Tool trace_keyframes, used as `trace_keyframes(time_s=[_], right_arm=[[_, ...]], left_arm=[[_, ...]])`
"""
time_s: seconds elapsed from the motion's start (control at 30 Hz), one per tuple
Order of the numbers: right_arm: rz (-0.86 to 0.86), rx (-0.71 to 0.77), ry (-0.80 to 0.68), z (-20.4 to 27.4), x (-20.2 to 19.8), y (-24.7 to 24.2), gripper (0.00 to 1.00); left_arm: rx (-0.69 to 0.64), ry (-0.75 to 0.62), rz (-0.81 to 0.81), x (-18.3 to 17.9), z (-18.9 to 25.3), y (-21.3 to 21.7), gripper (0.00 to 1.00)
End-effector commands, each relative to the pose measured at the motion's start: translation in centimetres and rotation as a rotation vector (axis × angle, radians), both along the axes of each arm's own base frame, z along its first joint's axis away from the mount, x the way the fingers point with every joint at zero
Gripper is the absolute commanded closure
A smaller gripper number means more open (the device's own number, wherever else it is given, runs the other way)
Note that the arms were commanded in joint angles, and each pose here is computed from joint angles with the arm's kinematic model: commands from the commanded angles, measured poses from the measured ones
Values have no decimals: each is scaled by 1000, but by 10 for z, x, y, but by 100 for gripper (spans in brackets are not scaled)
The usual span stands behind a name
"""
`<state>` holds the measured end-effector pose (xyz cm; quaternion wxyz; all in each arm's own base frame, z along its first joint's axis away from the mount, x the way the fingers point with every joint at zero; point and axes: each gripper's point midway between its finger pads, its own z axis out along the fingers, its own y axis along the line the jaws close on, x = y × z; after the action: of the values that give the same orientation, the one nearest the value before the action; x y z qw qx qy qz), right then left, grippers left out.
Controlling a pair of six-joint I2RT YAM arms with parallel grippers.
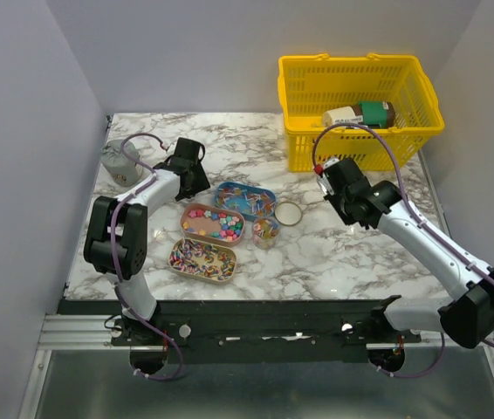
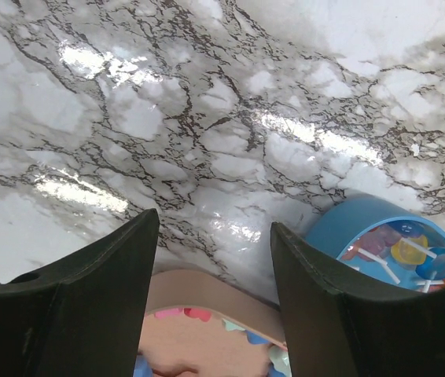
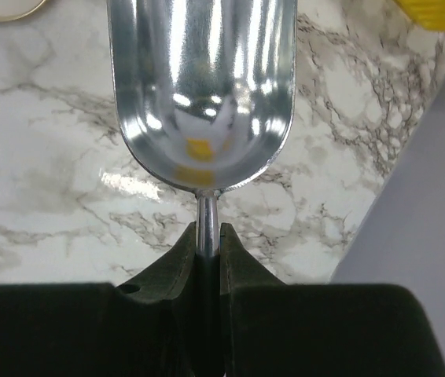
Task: Pack the candies
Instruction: Place the fake candies in the packing bottle, then place the spatula at the center of the board.
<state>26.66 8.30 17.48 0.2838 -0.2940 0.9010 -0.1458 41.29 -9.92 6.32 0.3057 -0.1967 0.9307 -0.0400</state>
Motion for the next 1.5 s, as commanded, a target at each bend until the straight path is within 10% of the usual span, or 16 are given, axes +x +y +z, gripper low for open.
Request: trace_keyframes(time_s=[0.0, 0.3, 0.53, 1.1, 1.47], right_arm=[[-282, 169, -87, -11, 21, -1, 99], [-730, 460, 35, -93, 16, -11, 99], [-862, 387, 58, -139, -4, -36, 99], [-843, 403, 154, -156, -18, -28, 56], [-712, 521, 40, -88, 4, -16, 54]], left_arm=[[28, -35, 28, -3, 19, 5, 27], [13, -117, 16, -7, 43, 7, 13], [9, -173, 1, -8, 54, 6, 5], [19, -170, 5, -8, 54, 7, 1], [27, -169, 8, -9, 54, 9, 1]])
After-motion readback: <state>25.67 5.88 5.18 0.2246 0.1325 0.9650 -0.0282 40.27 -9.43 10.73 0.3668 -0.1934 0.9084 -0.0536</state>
